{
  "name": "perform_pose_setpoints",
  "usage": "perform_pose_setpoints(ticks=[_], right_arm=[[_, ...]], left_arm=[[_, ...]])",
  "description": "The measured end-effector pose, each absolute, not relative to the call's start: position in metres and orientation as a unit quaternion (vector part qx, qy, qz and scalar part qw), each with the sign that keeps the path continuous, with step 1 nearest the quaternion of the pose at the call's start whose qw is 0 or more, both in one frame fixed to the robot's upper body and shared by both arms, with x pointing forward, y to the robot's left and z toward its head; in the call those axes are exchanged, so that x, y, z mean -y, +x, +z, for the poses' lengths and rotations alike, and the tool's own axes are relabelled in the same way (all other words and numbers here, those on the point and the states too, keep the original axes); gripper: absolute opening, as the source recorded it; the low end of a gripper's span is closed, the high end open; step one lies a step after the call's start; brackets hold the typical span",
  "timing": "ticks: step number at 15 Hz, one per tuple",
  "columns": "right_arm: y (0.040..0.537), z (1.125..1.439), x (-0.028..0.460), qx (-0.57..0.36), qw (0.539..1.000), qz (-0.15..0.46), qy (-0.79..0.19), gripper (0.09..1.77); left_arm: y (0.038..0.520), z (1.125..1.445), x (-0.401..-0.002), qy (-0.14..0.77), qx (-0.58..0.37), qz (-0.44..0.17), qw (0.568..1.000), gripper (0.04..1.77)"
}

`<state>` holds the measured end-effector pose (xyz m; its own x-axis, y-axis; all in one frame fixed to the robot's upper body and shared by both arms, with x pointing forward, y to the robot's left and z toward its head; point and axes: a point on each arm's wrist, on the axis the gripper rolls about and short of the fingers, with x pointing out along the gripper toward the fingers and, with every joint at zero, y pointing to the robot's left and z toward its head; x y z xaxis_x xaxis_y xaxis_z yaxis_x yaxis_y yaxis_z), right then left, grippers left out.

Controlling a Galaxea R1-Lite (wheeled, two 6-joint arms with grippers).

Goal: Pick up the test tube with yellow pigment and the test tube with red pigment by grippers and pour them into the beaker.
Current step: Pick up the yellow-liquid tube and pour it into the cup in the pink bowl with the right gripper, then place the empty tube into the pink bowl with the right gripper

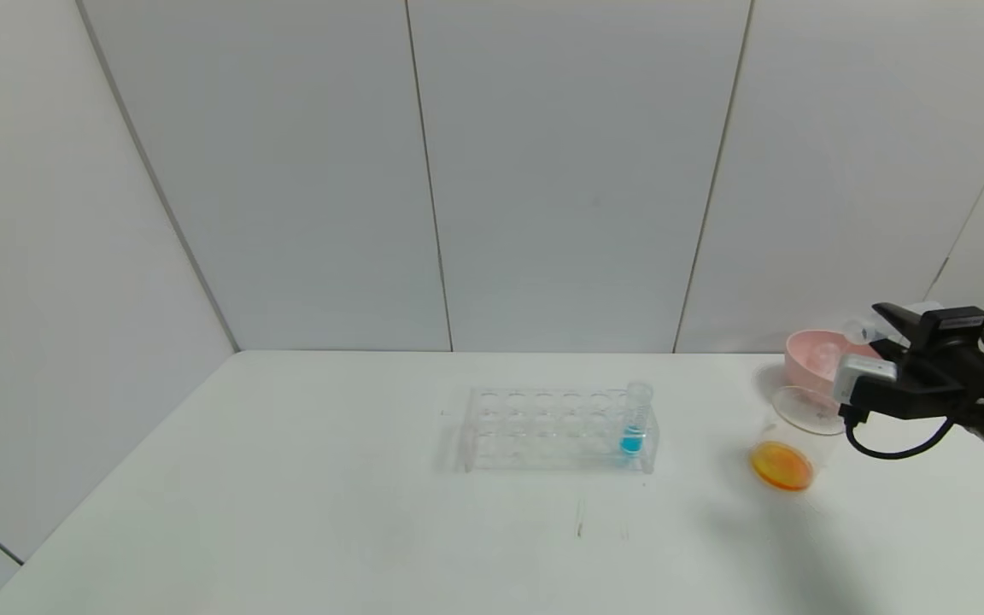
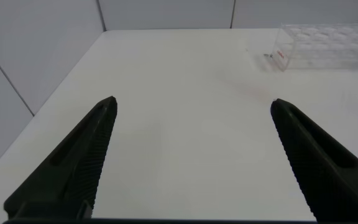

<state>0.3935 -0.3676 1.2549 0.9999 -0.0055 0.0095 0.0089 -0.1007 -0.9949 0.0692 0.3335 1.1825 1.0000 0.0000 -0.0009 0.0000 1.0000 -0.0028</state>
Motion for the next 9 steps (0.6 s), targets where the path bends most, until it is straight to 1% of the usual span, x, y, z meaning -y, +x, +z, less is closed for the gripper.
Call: perform_pose_setpoints(ticks=[1,2,5,7,9], right_arm=[[0.399,1.263,0.368,0.011,0.687,-0.018,-0.726,0.50],[0.406,1.272,0.369,0.022,0.719,-0.033,-0.694,0.50],[0.428,1.293,0.372,0.044,0.837,-0.062,-0.541,0.50],[0.436,1.296,0.376,0.048,0.902,-0.074,-0.423,0.50],[0.441,1.292,0.378,0.049,0.949,-0.074,-0.302,0.50]], left_arm=[[0.069,1.183,-0.334,-0.001,0.000,0.000,1.000,1.76],[0.069,1.183,-0.334,-0.001,0.000,0.000,1.000,1.76],[0.069,1.183,-0.334,-0.001,0.000,0.000,1.000,1.76],[0.069,1.183,-0.334,-0.001,0.000,0.000,1.000,1.76],[0.069,1.183,-0.334,-0.001,0.000,0.000,1.000,1.76]])
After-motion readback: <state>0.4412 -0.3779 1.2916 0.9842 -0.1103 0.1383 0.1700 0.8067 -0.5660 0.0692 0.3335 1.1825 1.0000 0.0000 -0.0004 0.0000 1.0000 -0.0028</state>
